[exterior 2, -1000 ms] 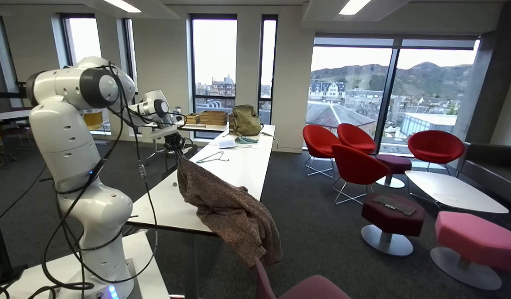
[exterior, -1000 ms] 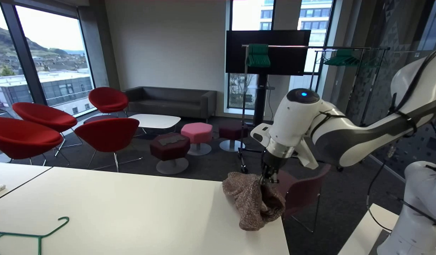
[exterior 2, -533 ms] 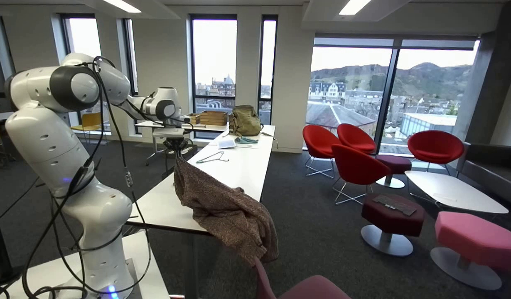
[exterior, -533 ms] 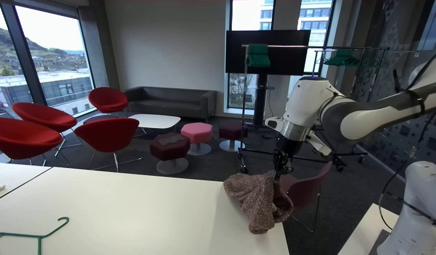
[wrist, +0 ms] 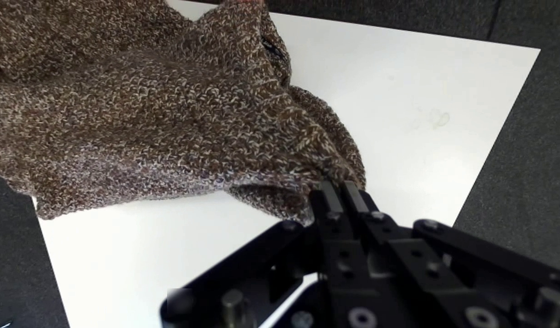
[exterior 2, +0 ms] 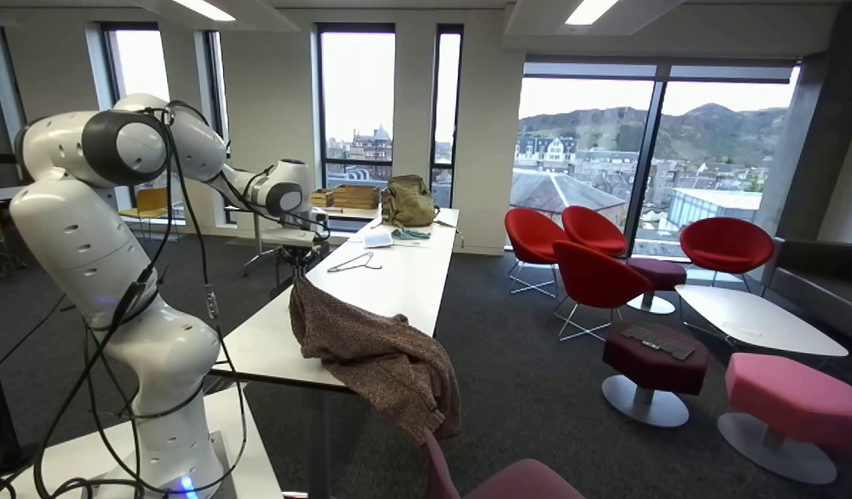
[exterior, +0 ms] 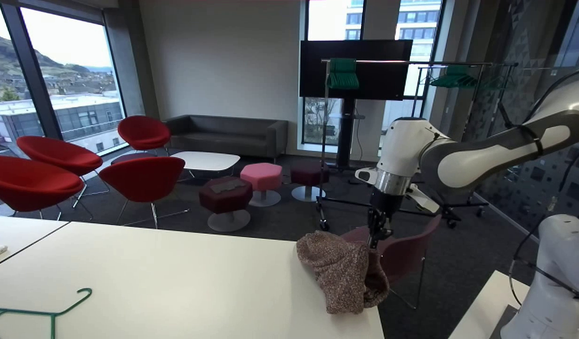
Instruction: Hang the brown clothing on the back of the chair
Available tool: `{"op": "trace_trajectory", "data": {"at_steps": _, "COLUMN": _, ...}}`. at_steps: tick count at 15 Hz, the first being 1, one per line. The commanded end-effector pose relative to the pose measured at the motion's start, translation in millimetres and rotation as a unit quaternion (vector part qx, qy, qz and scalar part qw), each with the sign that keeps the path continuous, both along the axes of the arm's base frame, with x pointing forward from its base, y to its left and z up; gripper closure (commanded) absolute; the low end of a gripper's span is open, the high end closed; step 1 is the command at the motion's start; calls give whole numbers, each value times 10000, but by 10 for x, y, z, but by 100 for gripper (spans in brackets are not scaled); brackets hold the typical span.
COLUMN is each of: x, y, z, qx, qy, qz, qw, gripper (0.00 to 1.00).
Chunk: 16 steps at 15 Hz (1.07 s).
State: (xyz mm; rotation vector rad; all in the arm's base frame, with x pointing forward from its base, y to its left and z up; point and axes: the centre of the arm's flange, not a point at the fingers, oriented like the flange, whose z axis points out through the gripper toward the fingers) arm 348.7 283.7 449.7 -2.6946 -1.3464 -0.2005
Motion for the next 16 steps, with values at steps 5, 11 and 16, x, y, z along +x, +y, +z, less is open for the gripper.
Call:
{"op": "trace_trajectory", "data": {"at_steps": 5, "x": -7, "y": 7, "z": 4, "qx": -1, "qy": -6, "qz": 9, "qw": 10000, "gripper": 96}}
{"op": "trace_trajectory", "data": {"at_steps": 11, "x": 132, "y": -586, "z": 325, "qx": -393, "qy": -285, "qz": -672, "qw": 9966, "gripper": 99}}
{"op": "trace_trajectory", "data": {"at_steps": 16, "x": 326, "y": -1551, "z": 1036, "qx": -1249, "qy": -805, "qz": -1793, "qw": 9725, "gripper": 99}}
